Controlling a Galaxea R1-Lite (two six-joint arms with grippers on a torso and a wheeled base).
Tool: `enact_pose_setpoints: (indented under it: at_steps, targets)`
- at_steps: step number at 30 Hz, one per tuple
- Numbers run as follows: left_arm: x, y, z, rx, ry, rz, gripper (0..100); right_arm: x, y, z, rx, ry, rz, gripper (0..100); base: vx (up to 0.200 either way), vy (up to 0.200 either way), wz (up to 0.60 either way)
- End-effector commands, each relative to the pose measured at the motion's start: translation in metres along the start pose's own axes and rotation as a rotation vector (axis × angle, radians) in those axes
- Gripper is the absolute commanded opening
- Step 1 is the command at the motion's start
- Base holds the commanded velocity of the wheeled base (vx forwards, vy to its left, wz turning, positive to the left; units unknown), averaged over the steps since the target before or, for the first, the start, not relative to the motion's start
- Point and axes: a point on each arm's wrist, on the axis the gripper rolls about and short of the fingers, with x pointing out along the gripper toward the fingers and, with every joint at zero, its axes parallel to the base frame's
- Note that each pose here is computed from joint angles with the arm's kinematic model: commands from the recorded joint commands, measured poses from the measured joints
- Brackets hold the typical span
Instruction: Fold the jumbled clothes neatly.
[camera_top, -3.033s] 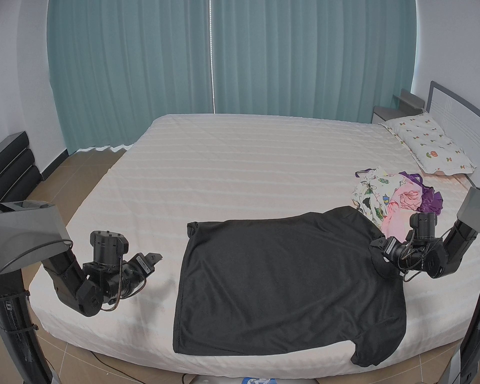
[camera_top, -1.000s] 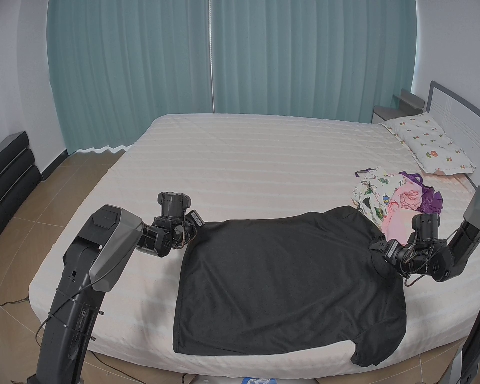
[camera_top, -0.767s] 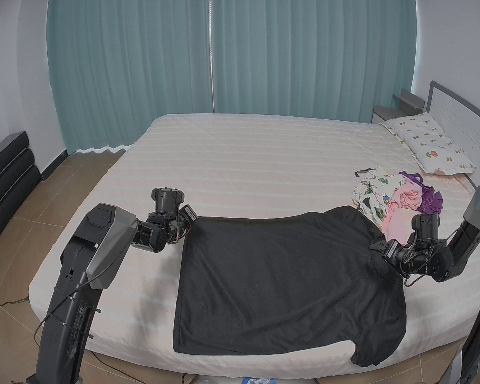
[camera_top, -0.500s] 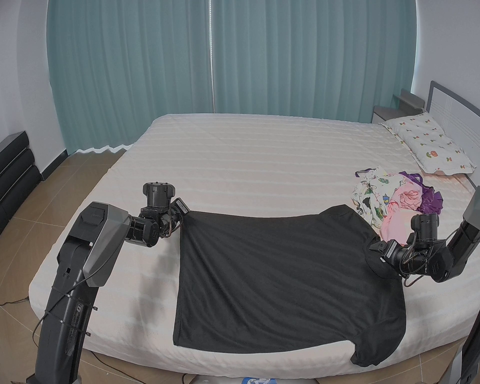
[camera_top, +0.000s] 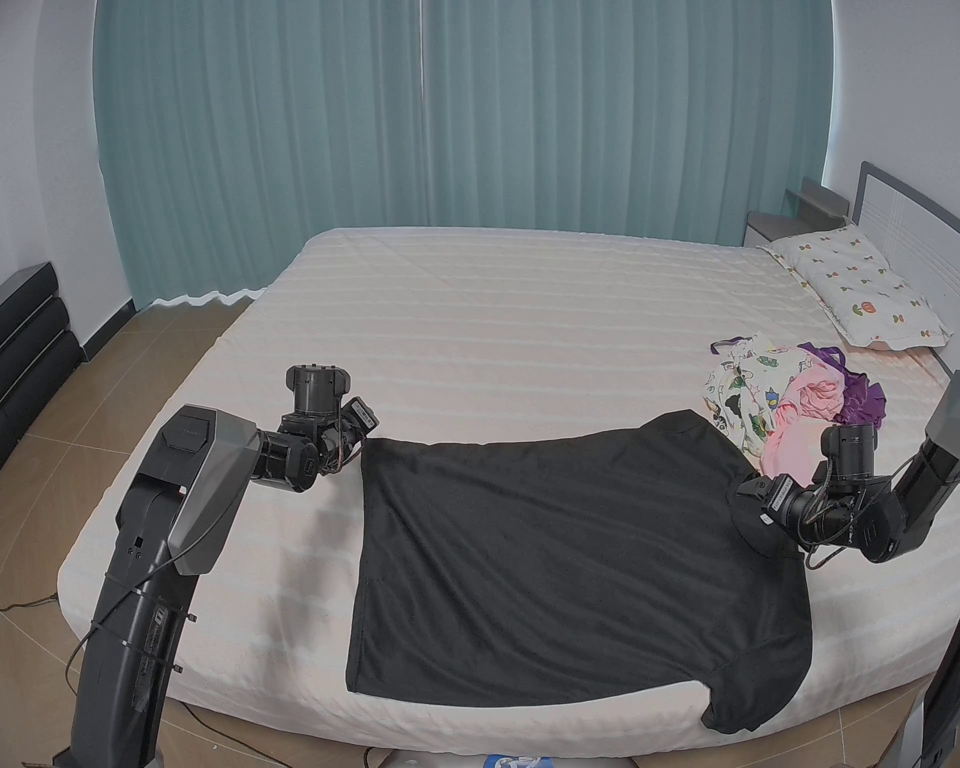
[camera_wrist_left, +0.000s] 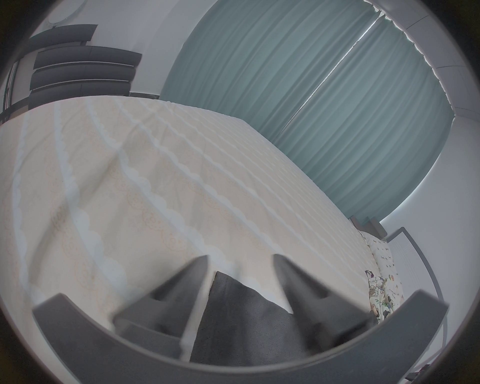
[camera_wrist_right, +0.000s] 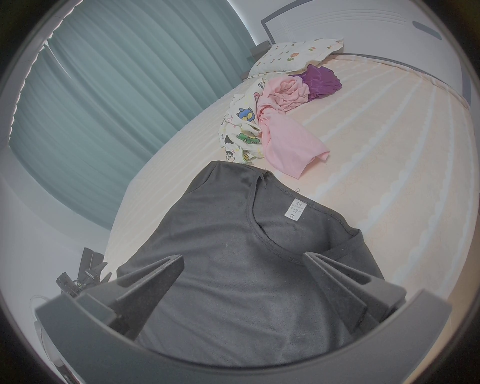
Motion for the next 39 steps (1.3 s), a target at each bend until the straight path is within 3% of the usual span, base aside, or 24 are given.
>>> enact_pose_setpoints:
  at_steps: [1, 6, 11, 13, 19, 24, 31, 39]
  targets:
    - [-0.006, -0.004, 0.007, -0.009, -0.011, 0.000, 100, 0.000, 0.006, 0.000, 0.017, -0.003, 0.018, 100, 0.000, 0.000, 0.00]
    - [-0.030, -0.007, 0.013, -0.044, 0.021, 0.013, 100, -0.002, 0.009, -0.002, 0.012, 0.000, 0.025, 100, 0.000, 0.000, 0.00]
    - [-0.072, -0.008, 0.019, -0.054, 0.056, -0.033, 100, -0.012, 0.010, 0.000, 0.012, -0.008, 0.032, 100, 0.000, 0.000, 0.00]
    - [-0.105, -0.004, 0.016, -0.058, 0.082, -0.092, 100, -0.020, 0.009, -0.002, 0.009, -0.006, 0.033, 100, 0.000, 0.000, 0.00]
    - [-0.169, 0.011, -0.013, -0.040, 0.143, -0.143, 100, -0.038, 0.005, -0.005, 0.011, -0.009, 0.037, 100, 0.000, 0.000, 0.00]
    - [-0.209, 0.025, -0.034, -0.028, 0.209, -0.115, 100, -0.048, -0.005, -0.016, 0.020, 0.021, 0.015, 100, -0.120, 0.000, 0.00]
    - [-0.240, 0.038, -0.055, -0.096, 0.274, -0.083, 100, -0.062, -0.015, -0.019, 0.034, 0.002, 0.068, 100, -0.200, 0.000, 0.00]
    - [-0.252, 0.044, -0.078, -0.102, 0.335, -0.073, 100, -0.070, -0.021, -0.025, 0.037, -0.007, 0.076, 100, -0.150, 0.000, 0.00]
